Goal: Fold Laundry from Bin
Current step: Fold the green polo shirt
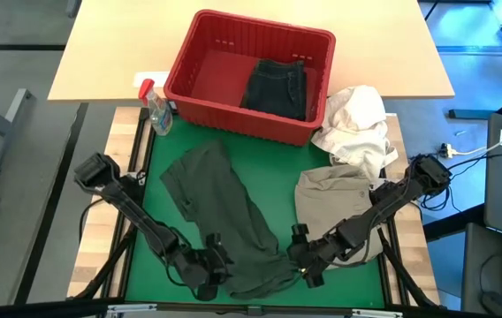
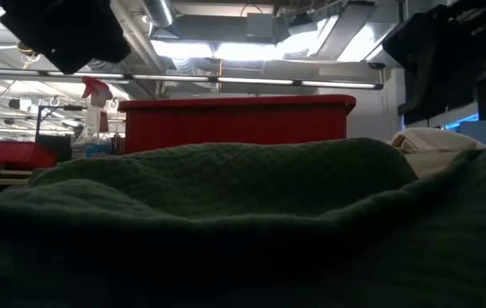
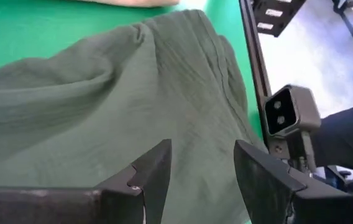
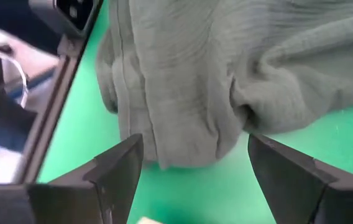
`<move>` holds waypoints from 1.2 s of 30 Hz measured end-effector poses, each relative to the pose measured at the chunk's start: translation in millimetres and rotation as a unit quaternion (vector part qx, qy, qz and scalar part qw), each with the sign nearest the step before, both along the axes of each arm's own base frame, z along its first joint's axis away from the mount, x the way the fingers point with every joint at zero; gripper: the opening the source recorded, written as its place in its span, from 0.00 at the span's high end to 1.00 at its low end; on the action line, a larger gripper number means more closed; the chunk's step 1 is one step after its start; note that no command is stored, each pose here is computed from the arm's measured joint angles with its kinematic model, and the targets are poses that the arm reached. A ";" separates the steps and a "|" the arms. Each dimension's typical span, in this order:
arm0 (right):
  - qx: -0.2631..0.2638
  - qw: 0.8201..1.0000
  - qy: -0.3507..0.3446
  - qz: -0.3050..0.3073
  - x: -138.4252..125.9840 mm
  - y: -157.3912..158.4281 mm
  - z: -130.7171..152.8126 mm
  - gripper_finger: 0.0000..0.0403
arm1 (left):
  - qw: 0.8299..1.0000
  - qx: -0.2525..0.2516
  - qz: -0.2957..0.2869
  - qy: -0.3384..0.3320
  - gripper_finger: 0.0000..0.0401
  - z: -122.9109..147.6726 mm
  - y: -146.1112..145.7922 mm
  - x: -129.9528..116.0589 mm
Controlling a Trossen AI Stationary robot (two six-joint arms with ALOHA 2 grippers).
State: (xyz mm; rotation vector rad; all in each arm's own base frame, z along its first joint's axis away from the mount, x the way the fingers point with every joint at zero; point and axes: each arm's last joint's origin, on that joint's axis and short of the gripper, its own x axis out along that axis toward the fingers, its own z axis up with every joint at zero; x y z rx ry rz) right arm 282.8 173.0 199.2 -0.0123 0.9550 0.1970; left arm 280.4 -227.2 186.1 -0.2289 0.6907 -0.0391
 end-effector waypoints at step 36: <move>0.021 0.999 0.034 -0.004 3.8 4.3 -16.1 0.28 | 0.980 0.113 -0.160 0.036 0.67 -96.9 -27.6 12.9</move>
